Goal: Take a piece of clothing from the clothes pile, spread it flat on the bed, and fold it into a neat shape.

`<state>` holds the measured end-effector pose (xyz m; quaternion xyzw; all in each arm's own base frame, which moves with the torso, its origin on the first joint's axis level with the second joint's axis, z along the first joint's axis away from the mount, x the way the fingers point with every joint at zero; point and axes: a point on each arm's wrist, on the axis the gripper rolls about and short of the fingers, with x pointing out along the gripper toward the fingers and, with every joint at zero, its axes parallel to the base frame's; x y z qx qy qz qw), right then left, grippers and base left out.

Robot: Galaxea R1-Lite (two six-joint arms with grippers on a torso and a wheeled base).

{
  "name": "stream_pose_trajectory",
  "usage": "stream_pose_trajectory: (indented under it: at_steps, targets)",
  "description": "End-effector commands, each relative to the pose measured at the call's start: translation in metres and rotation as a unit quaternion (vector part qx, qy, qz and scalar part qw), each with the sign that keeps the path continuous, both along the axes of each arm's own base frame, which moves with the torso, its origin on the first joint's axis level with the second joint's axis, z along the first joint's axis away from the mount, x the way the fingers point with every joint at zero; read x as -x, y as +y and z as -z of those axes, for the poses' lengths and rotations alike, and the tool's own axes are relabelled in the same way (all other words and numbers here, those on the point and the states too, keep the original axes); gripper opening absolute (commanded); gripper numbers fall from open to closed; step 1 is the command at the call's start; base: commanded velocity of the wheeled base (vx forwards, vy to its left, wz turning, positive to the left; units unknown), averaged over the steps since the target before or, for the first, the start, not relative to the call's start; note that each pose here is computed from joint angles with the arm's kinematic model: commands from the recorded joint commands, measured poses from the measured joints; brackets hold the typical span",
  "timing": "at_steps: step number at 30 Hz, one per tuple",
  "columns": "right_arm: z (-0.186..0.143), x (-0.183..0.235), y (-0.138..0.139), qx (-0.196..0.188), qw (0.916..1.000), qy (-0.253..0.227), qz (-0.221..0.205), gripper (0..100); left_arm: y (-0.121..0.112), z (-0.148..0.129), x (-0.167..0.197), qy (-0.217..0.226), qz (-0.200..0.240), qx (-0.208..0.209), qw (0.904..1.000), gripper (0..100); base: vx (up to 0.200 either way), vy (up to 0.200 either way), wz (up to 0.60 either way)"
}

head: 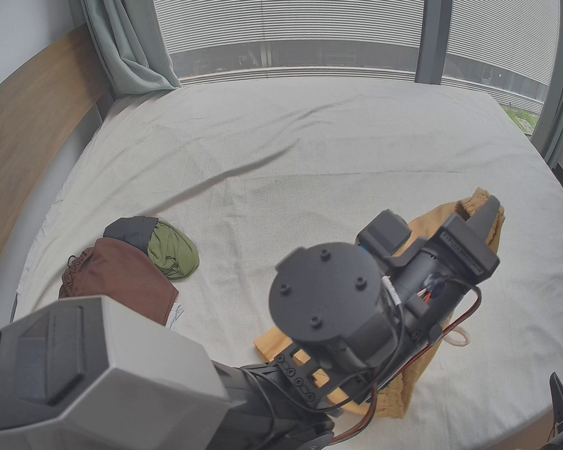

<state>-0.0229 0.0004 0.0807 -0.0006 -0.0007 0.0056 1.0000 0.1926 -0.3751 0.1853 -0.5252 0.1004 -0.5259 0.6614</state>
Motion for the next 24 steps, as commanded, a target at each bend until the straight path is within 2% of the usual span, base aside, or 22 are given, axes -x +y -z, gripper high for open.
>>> stream_pose_trajectory:
  at_steps: [1,4,5,9,11,13,14,16,18,20,22,24]
  targets:
    - [0.005,-0.001,0.0,0.0,1.0,0.004,0.0,100,-0.01,-0.019,0.008,-0.01,0.011,0.024,0.9996,0,0.0,0.0,0.0]
    - [0.005,-0.001,0.0,0.0,1.0,0.004,0.0,100,-0.014,-0.029,0.01,-0.016,0.01,0.034,0.9992,0,0.0,0.0,0.0]
    - [0.005,-0.001,0.0,0.0,1.0,0.004,0.0,100,-0.015,-0.04,0.011,-0.018,0.006,0.046,0.9988,0,0.0,0.0,0.0]
    - [0.005,-0.001,0.0,0.0,1.0,0.004,0.0,100,-0.007,-0.066,0.013,-0.024,-0.001,0.072,0.9971,0,0.0,0.0,0.0]
    - [0.005,-0.001,0.0,0.0,1.0,0.004,0.0,100,0.001,-0.072,0.013,-0.023,-0.004,0.071,0.9972,0,0.0,0.0,0.0]
    - [0.005,-0.001,0.0,0.0,1.0,0.004,0.0,100,0.003,-0.068,0.011,-0.019,-0.008,0.062,0.9979,0,0.0,0.0,0.0]
    - [0.005,-0.001,0.0,0.0,1.0,0.004,0.0,100,0.014,-0.048,-0.003,-0.005,-0.031,0.029,0.9991,0,0.0,0.0,0.0]
    - [0.005,-0.001,0.0,0.0,1.0,0.004,0.0,100,0.026,-0.028,-0.013,0.01,-0.049,-0.001,0.9987,0,0.0,0.0,0.0]
    - [0.005,-0.001,0.0,0.0,1.0,0.004,0.0,100,0.031,-0.024,-0.014,0.013,-0.053,-0.006,0.9985,0,0.0,0.0,0.0]
    - [0.005,-0.001,0.0,0.0,1.0,0.004,0.0,100,0.052,-0.017,-0.022,0.012,-0.073,-0.009,0.9972,0,0.0,0.0,0.0]
    - [0.005,-0.001,0.0,0.0,1.0,0.004,0.0,100,0.059,-0.011,-0.026,0.015,-0.082,-0.019,0.9963,0,0.0,0.0,0.0]
    - [0.005,-0.001,0.0,0.0,1.0,0.004,0.0,100,0.078,0.01,-0.034,0.021,-0.109,-0.059,0.9921,0,0.0,0.0,0.0]
